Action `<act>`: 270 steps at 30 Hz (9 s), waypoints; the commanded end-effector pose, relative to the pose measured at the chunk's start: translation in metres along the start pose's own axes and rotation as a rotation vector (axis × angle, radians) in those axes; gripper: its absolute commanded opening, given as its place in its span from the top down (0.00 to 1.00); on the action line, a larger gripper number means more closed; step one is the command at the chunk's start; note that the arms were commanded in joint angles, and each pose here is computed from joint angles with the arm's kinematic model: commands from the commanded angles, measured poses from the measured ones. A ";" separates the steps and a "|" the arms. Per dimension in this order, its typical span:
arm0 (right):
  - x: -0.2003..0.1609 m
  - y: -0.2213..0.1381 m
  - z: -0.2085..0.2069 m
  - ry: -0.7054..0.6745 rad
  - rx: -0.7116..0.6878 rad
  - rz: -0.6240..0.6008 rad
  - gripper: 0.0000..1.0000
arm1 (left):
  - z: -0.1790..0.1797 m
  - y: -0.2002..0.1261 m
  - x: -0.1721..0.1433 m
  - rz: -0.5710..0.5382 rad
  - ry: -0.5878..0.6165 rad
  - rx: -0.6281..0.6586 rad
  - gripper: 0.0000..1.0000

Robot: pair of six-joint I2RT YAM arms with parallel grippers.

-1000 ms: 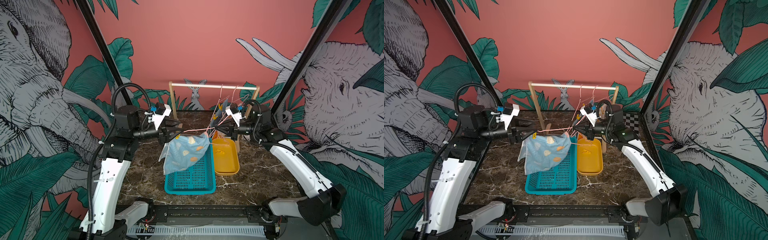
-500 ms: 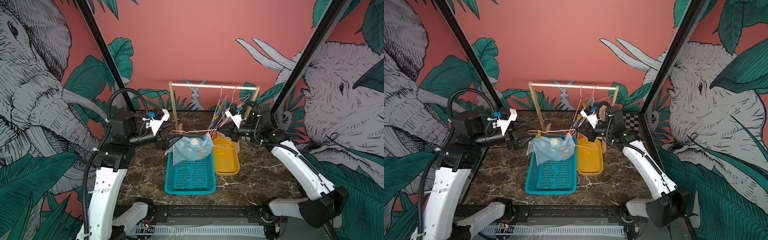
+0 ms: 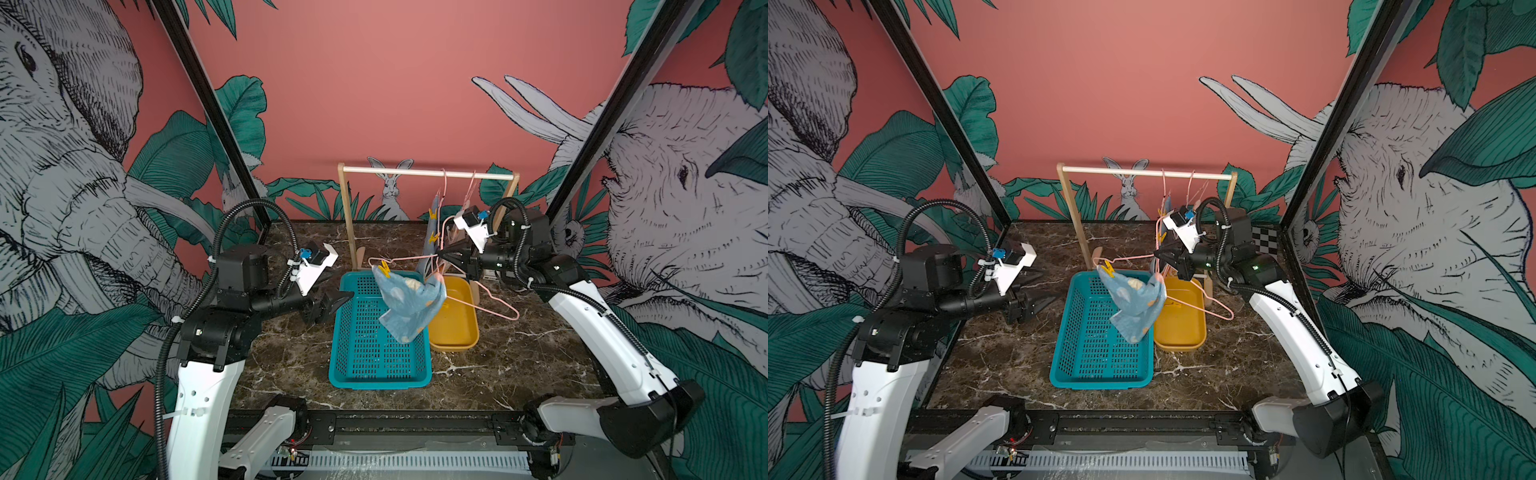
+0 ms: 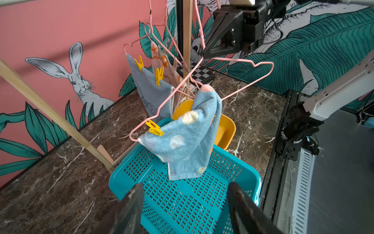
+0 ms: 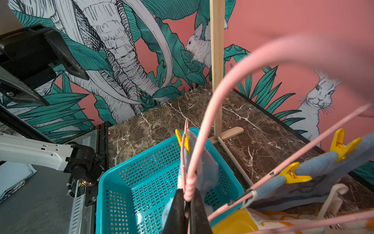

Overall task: Remove the clothespins securing towels to the hanger
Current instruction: Adjust the hanger, then adjust the clothespin on the hanger, then adjust the hanger.

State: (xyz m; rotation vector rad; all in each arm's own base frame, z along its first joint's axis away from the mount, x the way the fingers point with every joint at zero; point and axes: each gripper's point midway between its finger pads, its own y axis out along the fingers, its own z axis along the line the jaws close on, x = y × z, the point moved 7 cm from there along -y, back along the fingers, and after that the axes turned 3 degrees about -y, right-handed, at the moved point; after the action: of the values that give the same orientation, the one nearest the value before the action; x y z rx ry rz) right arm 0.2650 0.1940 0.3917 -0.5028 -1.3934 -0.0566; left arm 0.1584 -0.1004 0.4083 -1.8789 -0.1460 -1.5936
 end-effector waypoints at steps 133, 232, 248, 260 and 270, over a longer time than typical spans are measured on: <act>0.035 0.014 0.016 -0.008 0.088 -0.162 1.00 | 0.028 0.148 -0.005 -0.185 -0.218 -0.277 0.84; 0.029 0.004 0.025 -0.071 0.101 -0.090 1.00 | 0.039 0.164 0.036 -0.065 0.144 -0.471 1.00; 0.018 -0.032 0.031 -0.184 -0.161 -0.131 0.39 | 0.030 0.121 0.049 -0.081 0.127 -0.259 1.00; 0.009 -0.029 0.067 -0.263 0.067 -0.206 0.38 | 0.025 0.113 0.060 -0.077 0.059 -0.297 1.00; 0.007 -0.016 0.056 -0.279 -0.099 -0.161 0.38 | 0.026 0.108 0.054 -0.043 0.090 -0.238 1.00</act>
State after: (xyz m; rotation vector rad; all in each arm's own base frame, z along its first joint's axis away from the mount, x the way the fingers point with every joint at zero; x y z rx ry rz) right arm 0.2161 0.1990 0.4061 -0.4923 -1.6776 -0.1934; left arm 0.2487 -0.1918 0.3861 -2.0699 0.1362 -1.6945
